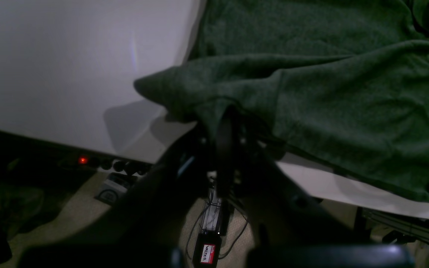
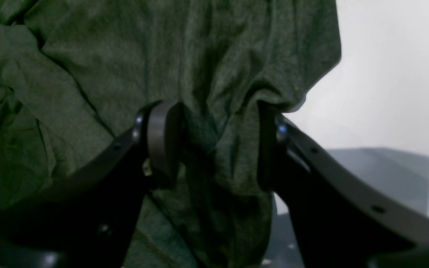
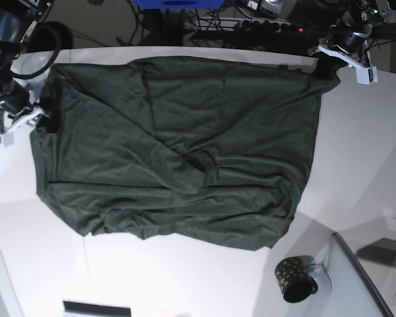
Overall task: Layout the t-shirt on the table in an organized manner, then fold the t-shirt properly
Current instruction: 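Grasp the shirt's corners with both grippers and pull them apart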
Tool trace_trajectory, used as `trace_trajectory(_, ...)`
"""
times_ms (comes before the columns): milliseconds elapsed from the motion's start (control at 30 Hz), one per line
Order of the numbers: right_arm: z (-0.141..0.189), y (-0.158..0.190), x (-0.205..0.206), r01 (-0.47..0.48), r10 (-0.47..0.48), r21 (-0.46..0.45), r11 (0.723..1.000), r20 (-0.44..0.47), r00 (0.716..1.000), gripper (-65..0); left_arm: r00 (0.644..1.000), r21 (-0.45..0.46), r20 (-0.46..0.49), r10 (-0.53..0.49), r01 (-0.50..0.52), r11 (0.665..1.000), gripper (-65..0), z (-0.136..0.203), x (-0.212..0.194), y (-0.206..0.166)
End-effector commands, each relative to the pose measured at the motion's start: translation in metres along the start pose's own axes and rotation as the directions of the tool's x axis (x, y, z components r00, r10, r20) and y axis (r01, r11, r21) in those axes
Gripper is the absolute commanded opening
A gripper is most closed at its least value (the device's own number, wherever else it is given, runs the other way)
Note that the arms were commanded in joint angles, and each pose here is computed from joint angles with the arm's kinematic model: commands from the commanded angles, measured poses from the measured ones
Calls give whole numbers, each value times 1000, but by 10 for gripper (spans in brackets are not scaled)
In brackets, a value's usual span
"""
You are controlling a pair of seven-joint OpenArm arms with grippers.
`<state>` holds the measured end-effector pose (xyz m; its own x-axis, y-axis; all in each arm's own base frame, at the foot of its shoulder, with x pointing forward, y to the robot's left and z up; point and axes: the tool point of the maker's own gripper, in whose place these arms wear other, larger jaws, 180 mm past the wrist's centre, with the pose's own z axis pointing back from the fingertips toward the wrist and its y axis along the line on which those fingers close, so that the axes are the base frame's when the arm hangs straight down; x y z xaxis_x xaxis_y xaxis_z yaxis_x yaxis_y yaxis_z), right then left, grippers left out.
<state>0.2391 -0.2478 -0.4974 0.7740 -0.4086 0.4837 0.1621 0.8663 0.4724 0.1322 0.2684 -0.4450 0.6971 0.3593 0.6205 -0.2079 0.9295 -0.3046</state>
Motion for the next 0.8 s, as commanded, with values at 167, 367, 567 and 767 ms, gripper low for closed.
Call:
trace_trajectory(167,3,-9,-26,-21,16,-37,999,-124,992,-629,999,-6,37,-16,16,1000,-650,5,12,0)
trace_trajectory(367,22,-10,-21,-110,96,-67,992,-183,978,-645,996,-4,36,-85,85,996,-650,14,22,2)
trace_trajectory(567,29,-10,-17,-148,131,-82,986,-184,974,-558,995,0,28,-96,96,995,-650,18,20,4)
trace_trajectory(767,55,-24,-38,-170,142,-128,977,-204,969,-177,996,-2,26,-90,90,996,-650,18,18,2)
